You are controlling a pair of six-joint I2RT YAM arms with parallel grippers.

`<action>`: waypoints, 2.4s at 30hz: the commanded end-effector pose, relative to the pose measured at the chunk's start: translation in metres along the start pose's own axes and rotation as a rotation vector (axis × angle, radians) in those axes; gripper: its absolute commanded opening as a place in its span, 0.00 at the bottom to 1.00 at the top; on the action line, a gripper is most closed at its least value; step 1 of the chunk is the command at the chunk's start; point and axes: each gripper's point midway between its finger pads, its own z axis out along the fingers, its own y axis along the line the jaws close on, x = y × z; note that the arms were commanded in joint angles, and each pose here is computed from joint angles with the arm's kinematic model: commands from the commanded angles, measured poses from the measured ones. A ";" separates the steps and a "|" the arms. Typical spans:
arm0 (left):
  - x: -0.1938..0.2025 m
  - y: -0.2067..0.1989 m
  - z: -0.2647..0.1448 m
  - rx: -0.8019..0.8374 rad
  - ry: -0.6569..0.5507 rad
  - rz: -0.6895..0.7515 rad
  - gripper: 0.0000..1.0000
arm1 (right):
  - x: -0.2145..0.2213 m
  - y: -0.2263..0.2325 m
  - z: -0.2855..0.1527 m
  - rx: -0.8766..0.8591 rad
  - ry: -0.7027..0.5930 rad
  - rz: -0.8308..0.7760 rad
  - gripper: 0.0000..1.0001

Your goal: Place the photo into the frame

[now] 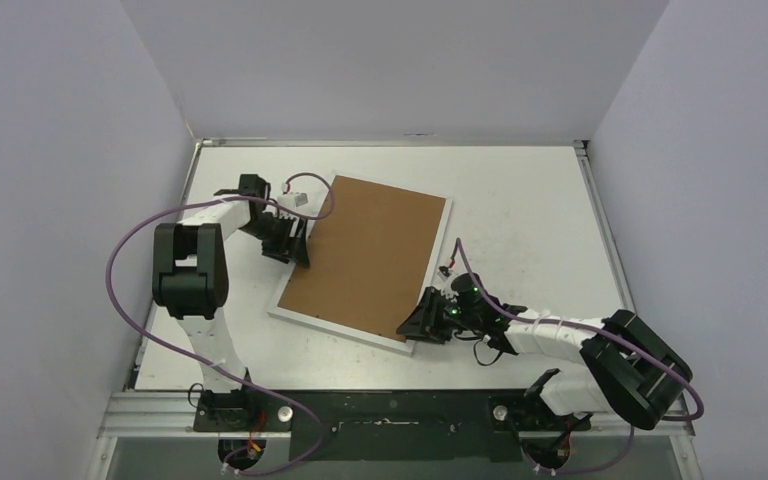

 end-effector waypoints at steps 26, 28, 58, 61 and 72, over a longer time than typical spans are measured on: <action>-0.007 -0.017 -0.014 0.063 -0.017 0.075 0.53 | -0.033 0.033 0.007 -0.117 -0.031 -0.080 0.33; -0.016 -0.013 -0.028 0.050 -0.038 0.078 0.53 | -0.062 0.057 -0.013 -0.158 -0.107 -0.107 0.34; -0.142 0.008 0.022 0.005 -0.177 0.040 0.70 | -0.189 -0.025 -0.021 -0.038 -0.302 -0.042 0.33; -0.141 0.011 0.027 0.001 -0.167 0.038 0.67 | -0.196 -0.025 -0.014 -0.060 -0.300 -0.030 0.33; -0.133 0.010 0.030 -0.005 -0.141 0.049 0.60 | -0.205 -0.015 -0.021 -0.081 -0.300 -0.045 0.33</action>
